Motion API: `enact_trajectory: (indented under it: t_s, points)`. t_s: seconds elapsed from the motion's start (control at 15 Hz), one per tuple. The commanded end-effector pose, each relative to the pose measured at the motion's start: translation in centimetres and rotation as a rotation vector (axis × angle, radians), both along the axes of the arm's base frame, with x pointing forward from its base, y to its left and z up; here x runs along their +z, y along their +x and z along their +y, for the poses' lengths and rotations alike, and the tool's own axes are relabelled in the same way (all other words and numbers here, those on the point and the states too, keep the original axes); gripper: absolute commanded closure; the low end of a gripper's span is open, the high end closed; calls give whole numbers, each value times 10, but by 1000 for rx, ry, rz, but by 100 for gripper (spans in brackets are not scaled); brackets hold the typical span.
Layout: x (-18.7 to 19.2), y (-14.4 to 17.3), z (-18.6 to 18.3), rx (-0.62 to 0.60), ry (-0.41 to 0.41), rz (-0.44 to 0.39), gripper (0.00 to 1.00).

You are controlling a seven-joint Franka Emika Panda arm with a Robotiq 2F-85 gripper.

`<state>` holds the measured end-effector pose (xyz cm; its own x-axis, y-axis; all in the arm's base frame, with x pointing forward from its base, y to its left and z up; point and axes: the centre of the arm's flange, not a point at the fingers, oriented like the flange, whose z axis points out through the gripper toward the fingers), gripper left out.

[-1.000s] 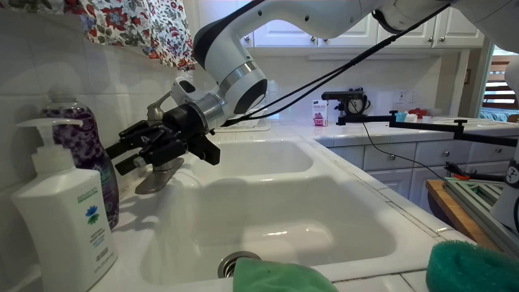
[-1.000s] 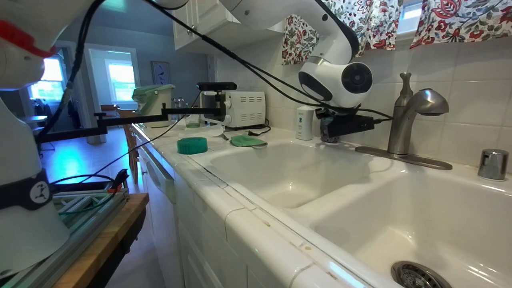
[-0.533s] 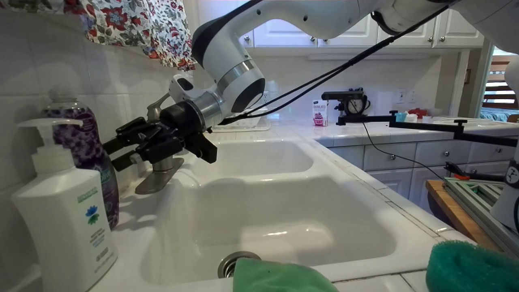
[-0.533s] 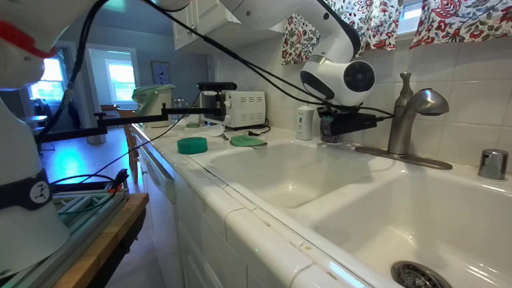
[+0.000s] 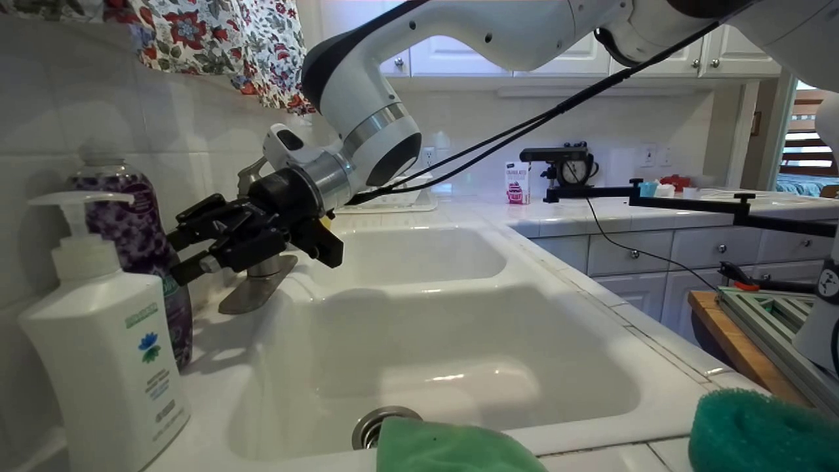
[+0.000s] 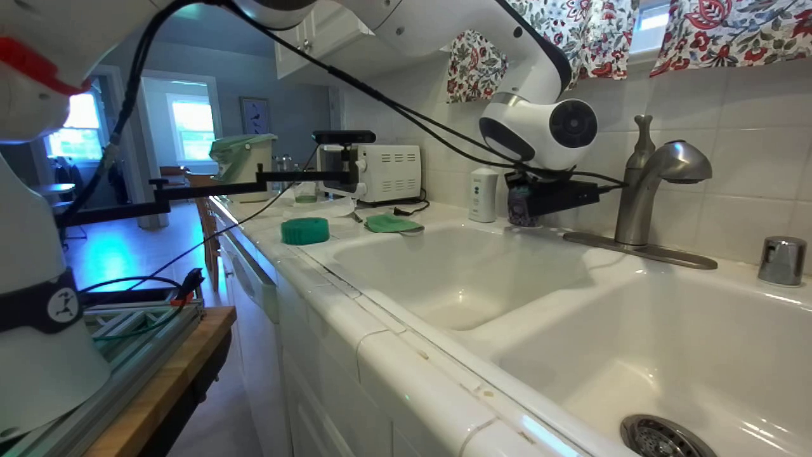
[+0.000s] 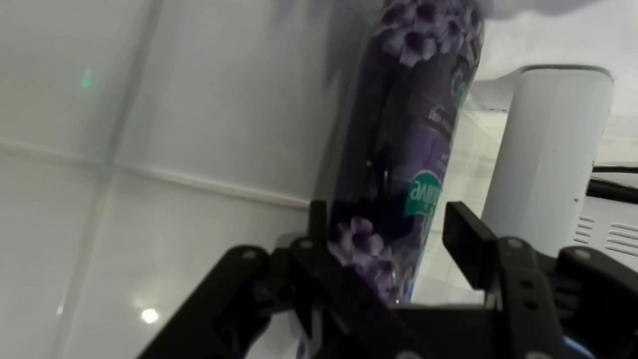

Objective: Pick up the purple bottle and pour some of its contents in the sink

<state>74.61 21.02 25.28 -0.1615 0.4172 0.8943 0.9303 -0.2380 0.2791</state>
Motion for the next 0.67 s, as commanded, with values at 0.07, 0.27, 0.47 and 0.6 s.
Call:
enact_trajectory:
  t_s: [0.07, 0.27, 0.47, 0.6]
  points:
    - [-2, 21, 8, 43, -8, -10, 36]
    - [-3, 24, 10, 53, -12, -8, 36]
    - [-2, 24, 13, 59, -7, -3, 36]
    - [-2, 21, 16, 62, -1, 7, 34]
